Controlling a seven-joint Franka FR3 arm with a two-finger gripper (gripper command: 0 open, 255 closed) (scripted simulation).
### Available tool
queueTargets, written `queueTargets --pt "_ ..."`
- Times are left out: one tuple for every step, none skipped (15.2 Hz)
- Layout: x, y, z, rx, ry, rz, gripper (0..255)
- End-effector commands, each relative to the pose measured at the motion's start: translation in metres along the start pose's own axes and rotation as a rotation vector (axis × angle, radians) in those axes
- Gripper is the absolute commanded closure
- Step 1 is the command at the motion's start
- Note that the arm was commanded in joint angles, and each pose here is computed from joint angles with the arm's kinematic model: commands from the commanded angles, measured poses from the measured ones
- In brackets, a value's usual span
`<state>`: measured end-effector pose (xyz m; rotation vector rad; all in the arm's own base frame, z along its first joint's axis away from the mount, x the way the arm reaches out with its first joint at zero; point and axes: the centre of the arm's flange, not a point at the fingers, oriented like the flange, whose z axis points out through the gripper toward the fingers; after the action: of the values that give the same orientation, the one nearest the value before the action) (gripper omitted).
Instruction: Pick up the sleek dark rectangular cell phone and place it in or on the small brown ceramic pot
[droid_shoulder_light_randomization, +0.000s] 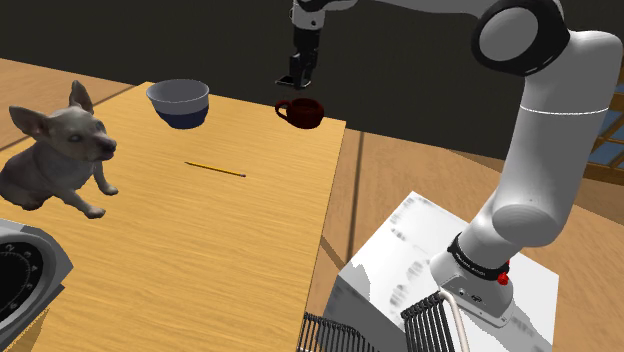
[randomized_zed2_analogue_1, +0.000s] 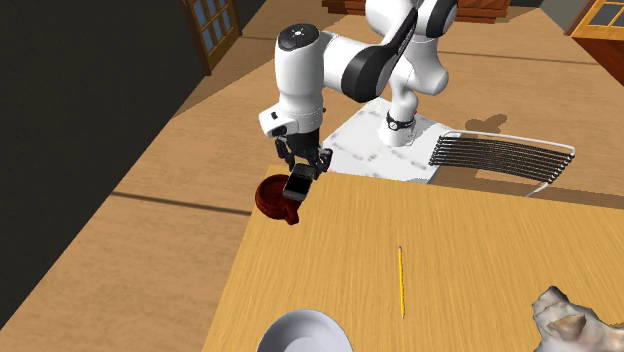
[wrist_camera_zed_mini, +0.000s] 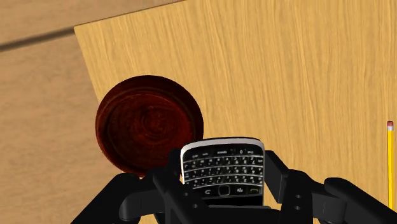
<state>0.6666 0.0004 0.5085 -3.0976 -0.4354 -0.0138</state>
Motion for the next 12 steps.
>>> queueTargets --pt "0.000 0.025 -0.002 0.000 0.000 -0.001 255" --pt "-0.001 0.038 -0.002 0.000 0.000 -0.001 255" --pt "-0.002 0.051 -0.003 0.000 0.000 -0.001 255" --pt "-0.002 0.064 -0.004 0.000 0.000 -0.001 255" --pt "-0.003 0.071 -0.004 0.000 0.000 -0.001 255" --pt "-0.003 0.071 0.001 0.000 0.000 -0.001 255" --pt "-0.003 0.071 0.006 0.000 0.000 -0.001 255" --pt "-0.003 0.071 0.011 0.000 0.000 -0.001 255" --pt "-0.003 0.071 0.017 0.000 0.000 -0.001 255" --pt "-0.003 0.071 0.022 0.000 0.000 -0.001 255" --pt "-0.003 0.071 0.027 0.000 0.000 -0.001 255" --pt "-0.003 0.071 0.033 0.000 0.000 -0.001 255"
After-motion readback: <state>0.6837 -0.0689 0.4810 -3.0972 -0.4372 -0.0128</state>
